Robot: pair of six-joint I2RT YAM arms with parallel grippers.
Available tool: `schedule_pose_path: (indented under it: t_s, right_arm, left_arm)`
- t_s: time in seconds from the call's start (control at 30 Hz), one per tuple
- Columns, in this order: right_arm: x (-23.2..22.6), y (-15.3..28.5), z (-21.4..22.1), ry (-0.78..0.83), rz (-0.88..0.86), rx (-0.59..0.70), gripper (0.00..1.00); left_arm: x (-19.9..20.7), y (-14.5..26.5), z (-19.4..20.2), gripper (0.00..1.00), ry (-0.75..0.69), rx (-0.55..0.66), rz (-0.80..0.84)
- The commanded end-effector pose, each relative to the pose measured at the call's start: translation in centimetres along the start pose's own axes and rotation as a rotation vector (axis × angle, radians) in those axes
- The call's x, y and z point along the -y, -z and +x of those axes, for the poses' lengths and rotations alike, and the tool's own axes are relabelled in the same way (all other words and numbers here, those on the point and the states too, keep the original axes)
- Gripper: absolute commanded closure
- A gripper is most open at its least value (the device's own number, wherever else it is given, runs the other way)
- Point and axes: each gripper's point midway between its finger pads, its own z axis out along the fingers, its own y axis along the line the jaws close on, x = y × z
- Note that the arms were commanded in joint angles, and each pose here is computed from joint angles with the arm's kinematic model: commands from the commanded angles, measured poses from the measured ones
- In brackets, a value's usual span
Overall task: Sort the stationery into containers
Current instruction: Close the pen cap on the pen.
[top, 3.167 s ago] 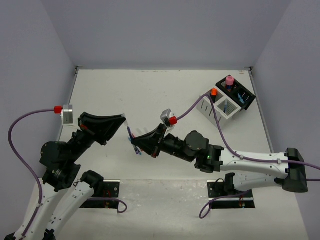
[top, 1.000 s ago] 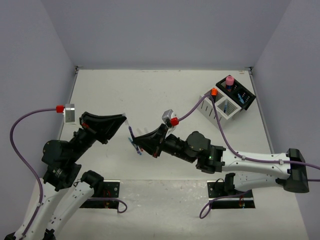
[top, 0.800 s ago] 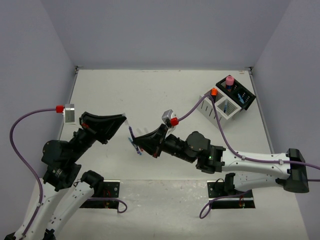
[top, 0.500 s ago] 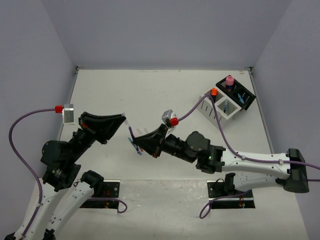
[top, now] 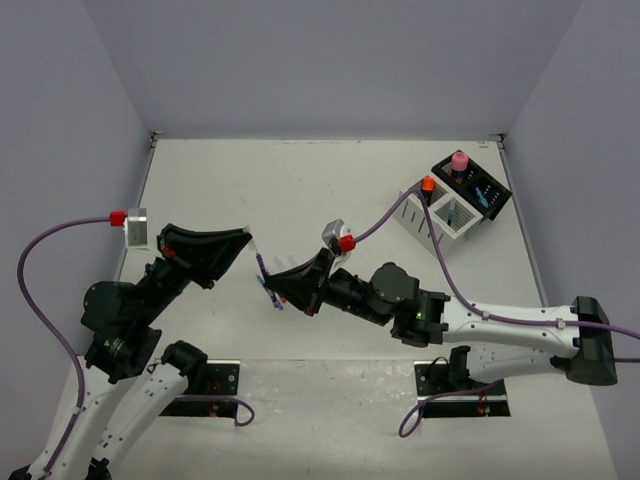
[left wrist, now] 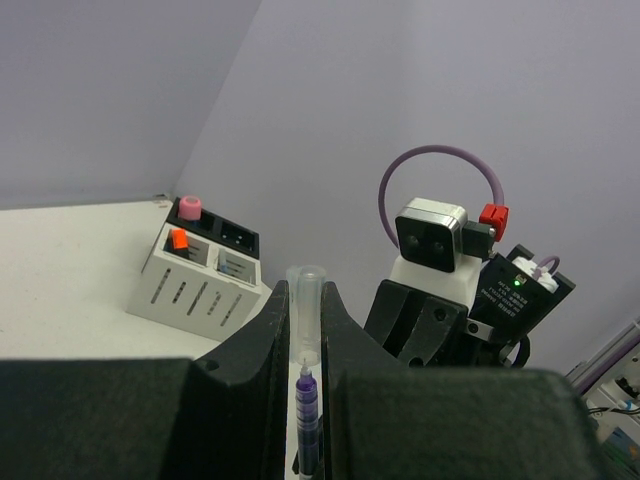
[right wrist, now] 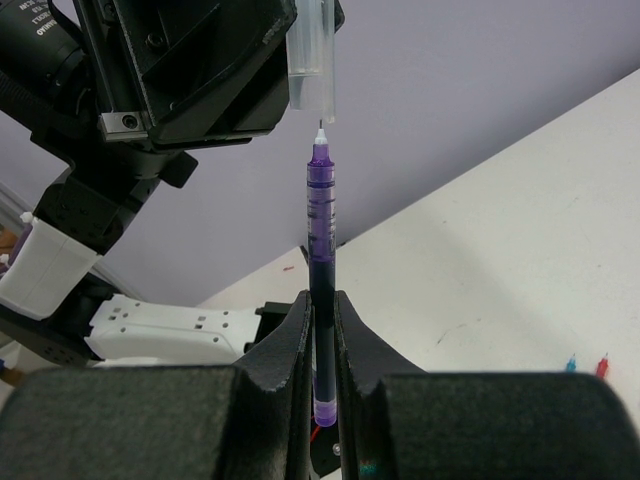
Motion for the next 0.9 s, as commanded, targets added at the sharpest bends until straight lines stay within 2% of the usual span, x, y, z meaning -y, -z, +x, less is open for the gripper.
schedule_pose_path:
  t_s: [0.0, 0.87]
  right_arm:
    - [-1.4, -0.5, -2.0, -0.017, -0.033, 0.047, 1.0]
    - [-1.5, -0.7, -4.2, 0.005, -0.01, 0.095, 1.0]
  left_arm:
    - [1.1, -0.1, -0.8, 1.0, -0.012, 0.023, 0.043]
    - [0.6, 0.0, 0.1, 1.0, -0.019, 0.005, 0.046]
